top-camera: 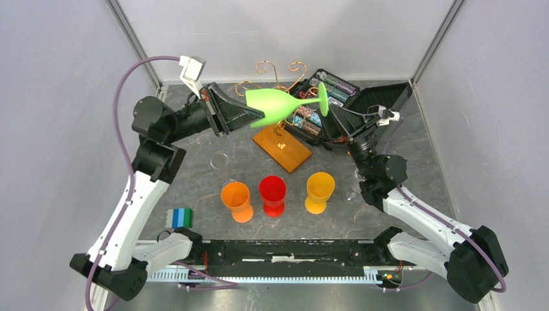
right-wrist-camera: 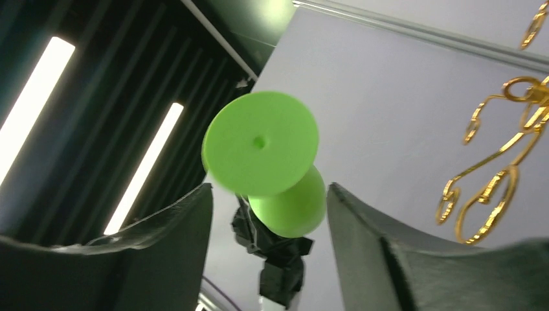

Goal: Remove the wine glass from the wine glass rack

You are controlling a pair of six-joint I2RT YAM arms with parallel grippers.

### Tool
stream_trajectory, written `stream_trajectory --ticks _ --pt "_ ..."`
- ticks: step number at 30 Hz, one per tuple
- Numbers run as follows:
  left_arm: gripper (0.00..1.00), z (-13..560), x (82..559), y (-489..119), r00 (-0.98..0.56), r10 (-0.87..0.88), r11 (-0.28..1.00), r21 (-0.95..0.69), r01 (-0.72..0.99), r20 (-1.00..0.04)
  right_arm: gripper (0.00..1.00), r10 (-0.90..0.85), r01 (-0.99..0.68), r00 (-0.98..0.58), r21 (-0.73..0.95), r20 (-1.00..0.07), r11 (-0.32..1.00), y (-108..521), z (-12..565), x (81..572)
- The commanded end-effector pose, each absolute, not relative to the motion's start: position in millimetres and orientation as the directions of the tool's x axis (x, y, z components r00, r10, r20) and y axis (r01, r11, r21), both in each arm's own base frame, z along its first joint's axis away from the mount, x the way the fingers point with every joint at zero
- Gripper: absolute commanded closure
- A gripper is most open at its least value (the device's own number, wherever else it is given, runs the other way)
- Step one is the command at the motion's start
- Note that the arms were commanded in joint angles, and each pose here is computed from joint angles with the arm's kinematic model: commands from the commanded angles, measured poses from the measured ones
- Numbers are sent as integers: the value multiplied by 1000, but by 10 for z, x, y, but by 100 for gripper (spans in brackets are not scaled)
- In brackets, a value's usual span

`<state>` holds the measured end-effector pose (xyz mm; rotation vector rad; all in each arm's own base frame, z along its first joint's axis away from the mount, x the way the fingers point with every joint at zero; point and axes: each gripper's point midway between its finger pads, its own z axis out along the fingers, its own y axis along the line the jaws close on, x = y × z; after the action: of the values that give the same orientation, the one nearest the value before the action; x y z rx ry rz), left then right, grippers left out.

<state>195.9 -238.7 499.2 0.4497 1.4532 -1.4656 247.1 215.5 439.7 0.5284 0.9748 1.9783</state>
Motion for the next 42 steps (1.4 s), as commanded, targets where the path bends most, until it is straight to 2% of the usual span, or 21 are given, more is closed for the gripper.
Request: stream_trajectory --ticks 1,4,9,12,15,20,28,36,42 --pt "98 4885 2154 -1945 -247 -322 567 -396 722 -914 24 902 -574 -419 800 -101 -177 2020 4412 2476" --pt "98 4793 2219 -1663 -197 -286 708 -346 615 -938 23 929 -586 -340 806 -147 -87 1917 4373 2482" --pt "98 4529 2427 -1047 -164 -206 918 -248 311 -965 23 953 -593 -217 804 -212 44 1731 4374 2469" --pt "98 4305 2547 -753 -203 -148 975 -178 135 -968 24 958 -585 -150 803 -244 113 1616 4385 2455" --pt "98 4108 2638 -626 -257 -89 993 -107 54 -962 24 966 -573 -93 806 -243 148 1483 4361 2435" --pt "98 3812 2765 -849 -389 -3 987 -64 144 -921 25 976 -553 -18 815 -216 170 1269 4295 2383" --pt "98 3524 2844 -1456 -502 61 908 -162 387 -863 26 975 -512 28 835 -220 203 1140 4195 2373" --pt "98 3365 2677 -1848 -545 124 813 -230 535 -829 26 975 -485 47 848 -217 213 1072 4105 2370" --pt "98 3246 2471 -1916 -505 235 764 -164 624 -831 27 974 -471 53 855 -219 218 1054 4067 2375"
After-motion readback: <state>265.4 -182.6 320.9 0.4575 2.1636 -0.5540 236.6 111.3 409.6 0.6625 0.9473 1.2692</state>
